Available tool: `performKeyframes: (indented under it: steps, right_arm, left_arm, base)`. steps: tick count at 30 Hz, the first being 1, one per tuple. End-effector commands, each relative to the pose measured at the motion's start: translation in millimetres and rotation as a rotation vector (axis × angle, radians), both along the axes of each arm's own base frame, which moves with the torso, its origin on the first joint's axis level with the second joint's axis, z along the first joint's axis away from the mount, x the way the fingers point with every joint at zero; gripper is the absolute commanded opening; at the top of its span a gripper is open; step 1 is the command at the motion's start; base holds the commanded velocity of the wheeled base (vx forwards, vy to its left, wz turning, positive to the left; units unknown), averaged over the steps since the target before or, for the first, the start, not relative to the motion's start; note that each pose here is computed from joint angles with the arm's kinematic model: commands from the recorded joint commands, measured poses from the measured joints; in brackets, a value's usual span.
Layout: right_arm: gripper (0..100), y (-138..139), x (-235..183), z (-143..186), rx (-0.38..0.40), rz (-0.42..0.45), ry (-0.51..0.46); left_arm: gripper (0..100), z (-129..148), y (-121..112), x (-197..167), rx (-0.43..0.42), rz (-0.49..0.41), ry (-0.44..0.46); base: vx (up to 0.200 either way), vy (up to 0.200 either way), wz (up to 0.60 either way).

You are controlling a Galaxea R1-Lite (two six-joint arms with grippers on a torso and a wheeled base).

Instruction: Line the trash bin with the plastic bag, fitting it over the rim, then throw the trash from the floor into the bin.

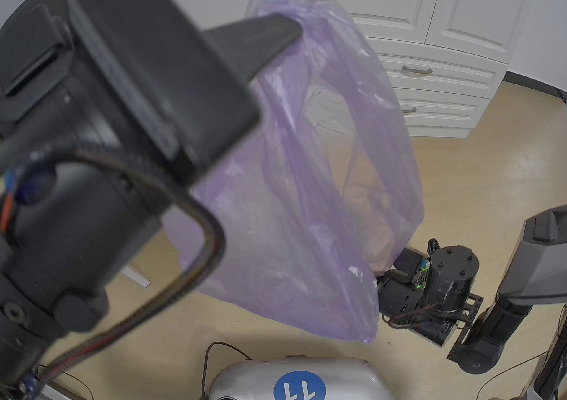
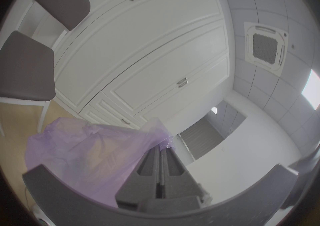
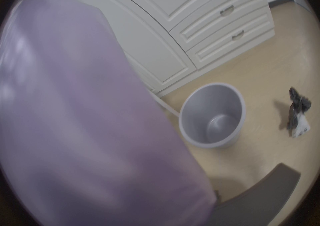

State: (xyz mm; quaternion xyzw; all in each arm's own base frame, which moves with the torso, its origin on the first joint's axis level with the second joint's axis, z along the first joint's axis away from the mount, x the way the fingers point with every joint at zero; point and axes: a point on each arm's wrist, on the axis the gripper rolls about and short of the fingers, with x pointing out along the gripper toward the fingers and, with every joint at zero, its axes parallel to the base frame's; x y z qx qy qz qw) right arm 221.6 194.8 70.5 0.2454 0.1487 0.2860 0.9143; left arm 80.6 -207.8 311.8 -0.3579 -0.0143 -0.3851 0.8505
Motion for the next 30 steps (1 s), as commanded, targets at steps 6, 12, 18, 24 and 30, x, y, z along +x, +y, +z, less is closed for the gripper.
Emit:
performKeyframes:
  steps: [6, 12, 18, 24, 30]
  right_arm:
    - [0, -46.0, 28.4, 60.7, 0.003, -0.179, -0.083]
    - [0, -62.8, 22.9, 92.4, -0.023, -0.221, -0.035]
    - [0, -83.0, 17.9, 125.7, -0.044, -0.276, 0.014]
    - [0, -86.8, 10.9, 146.4, -0.014, -0.286, 0.062]
    - [0, -83.3, 17.9, 135.4, -0.036, -0.279, 0.099]
  left_arm:
    - [0, -39.5, 7.4, 32.7, 0.284, 0.052, 0.029]
    - [0, -60.0, 3.8, 57.4, 0.358, 0.032, 0.063]
    - [0, -85.5, 0.0, 92.1, 0.440, 0.114, 0.129]
    - [0, -117.9, -15.6, 132.3, 0.495, 0.176, 0.190]
    - [0, -125.1, -19.0, 144.7, 0.479, 0.198, 0.182]
  base:
    - [0.000, 0.000, 0.00]
    - [0.000, 0.000, 0.00]
    - [0.000, 0.000, 0.00]
    - [0.000, 0.000, 0.00]
    - [0.000, 0.000, 0.00]
